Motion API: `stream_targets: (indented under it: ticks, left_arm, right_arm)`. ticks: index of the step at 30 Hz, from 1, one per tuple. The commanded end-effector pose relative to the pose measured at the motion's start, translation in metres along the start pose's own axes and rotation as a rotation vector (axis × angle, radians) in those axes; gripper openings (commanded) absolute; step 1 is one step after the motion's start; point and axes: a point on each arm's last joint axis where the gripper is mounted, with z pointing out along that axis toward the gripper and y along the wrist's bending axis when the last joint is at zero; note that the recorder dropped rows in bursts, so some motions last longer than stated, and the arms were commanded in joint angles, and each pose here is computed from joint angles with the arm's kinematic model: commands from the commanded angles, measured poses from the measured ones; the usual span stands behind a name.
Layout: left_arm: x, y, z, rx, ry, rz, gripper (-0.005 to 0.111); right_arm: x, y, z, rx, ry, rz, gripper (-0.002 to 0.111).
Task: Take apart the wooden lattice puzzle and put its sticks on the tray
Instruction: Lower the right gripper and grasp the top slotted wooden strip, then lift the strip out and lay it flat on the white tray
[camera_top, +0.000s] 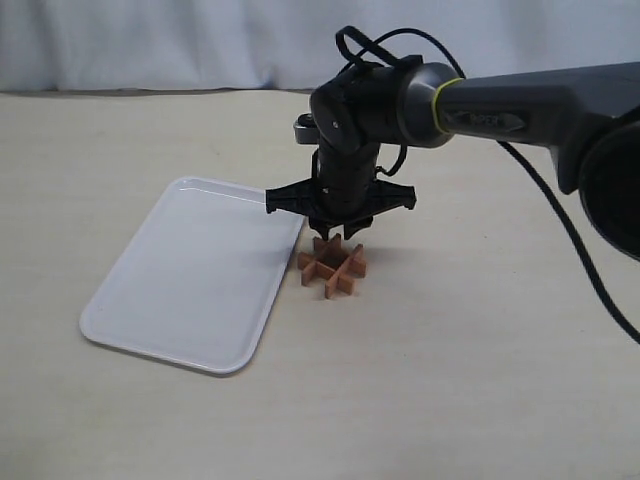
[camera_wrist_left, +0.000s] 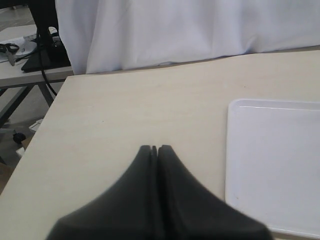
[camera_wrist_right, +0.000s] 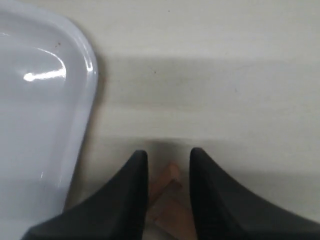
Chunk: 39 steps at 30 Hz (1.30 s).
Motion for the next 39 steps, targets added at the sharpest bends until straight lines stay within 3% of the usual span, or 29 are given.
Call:
stream_targets:
  ticks: [1, 11, 19, 39]
  left_arm:
    - [-0.001, 0.000, 0.000, 0.000, -0.018, -0.001, 0.000]
    - [-0.001, 0.000, 0.000, -0.001, -0.018, 0.001, 0.000]
    - [-0.001, 0.000, 0.000, -0.001, -0.018, 0.001, 0.000]
    - [-0.001, 0.000, 0.000, 0.000, -0.018, -0.001, 0.000]
  right_arm:
    - [0.001, 0.003, 0.006, -0.017, 0.012, 0.028, 0.029]
    - [0.004, 0.001, 0.009, 0.004, 0.037, 0.018, 0.026]
    - [0.004, 0.001, 0.009, 0.005, 0.040, -0.004, 0.005]
    - [-0.003, 0.000, -0.019, -0.001, 0.004, -0.083, 0.005]
